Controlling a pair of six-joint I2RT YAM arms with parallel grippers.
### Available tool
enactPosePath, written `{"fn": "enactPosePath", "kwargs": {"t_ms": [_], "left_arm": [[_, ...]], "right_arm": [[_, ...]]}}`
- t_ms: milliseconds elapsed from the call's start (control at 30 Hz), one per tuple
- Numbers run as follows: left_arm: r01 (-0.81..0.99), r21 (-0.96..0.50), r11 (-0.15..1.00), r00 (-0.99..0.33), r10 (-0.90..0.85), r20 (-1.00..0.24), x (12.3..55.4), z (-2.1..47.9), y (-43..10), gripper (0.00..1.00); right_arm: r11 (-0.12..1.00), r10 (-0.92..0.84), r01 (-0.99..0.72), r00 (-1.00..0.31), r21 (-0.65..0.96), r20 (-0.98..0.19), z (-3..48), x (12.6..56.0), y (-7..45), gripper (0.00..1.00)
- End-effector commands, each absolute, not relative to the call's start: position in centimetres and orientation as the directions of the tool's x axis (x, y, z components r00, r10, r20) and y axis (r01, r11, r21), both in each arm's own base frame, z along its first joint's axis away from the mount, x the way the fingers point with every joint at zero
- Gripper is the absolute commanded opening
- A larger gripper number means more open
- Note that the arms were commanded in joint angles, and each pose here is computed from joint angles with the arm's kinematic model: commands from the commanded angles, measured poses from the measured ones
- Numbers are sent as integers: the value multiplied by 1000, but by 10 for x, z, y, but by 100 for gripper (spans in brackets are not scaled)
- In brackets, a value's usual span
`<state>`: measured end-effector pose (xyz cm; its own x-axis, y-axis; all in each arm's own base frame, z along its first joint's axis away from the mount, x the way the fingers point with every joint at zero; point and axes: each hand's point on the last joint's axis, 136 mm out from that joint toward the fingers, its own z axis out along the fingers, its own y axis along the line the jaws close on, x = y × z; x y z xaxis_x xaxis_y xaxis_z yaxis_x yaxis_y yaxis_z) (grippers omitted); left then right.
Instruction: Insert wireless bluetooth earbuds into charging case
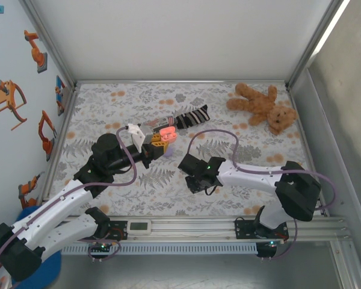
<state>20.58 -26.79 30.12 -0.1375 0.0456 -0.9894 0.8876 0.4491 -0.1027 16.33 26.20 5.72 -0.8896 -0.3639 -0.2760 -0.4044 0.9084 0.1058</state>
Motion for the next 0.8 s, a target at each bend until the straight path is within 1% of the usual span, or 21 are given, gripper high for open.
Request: {"fn": "enactPosePath", "kwargs": {"t_ms": [0,200,367,467,600,767], "left_arm": [[896,-99,432,-108,-4,-994,202,320,-269,0],[899,-117,422,-117,-25,-993,204,321,-272,0],[905,-132,405,-124,-45,-991,205,324,-277,0],[910,-141,390,-126,-64,-990,206,326,-281,0],[918,-154,364,-131,-88,-987,208,331,-287,0],[929,-152,336,-121,-113,-986,209,340,-293,0]], "right_arm": [[907,-363,-416,-848,63,-387,94,181,258,23],[903,-341,-429,-765,38,-547,150,199,253,23],[901,-302,-434,-656,19,-692,210,214,247,23],[900,-275,-435,-570,0,-774,248,223,242,23],[890,-207,-455,-424,10,-881,305,230,239,22],[853,-111,-520,-252,38,-961,371,228,243,22]]}}
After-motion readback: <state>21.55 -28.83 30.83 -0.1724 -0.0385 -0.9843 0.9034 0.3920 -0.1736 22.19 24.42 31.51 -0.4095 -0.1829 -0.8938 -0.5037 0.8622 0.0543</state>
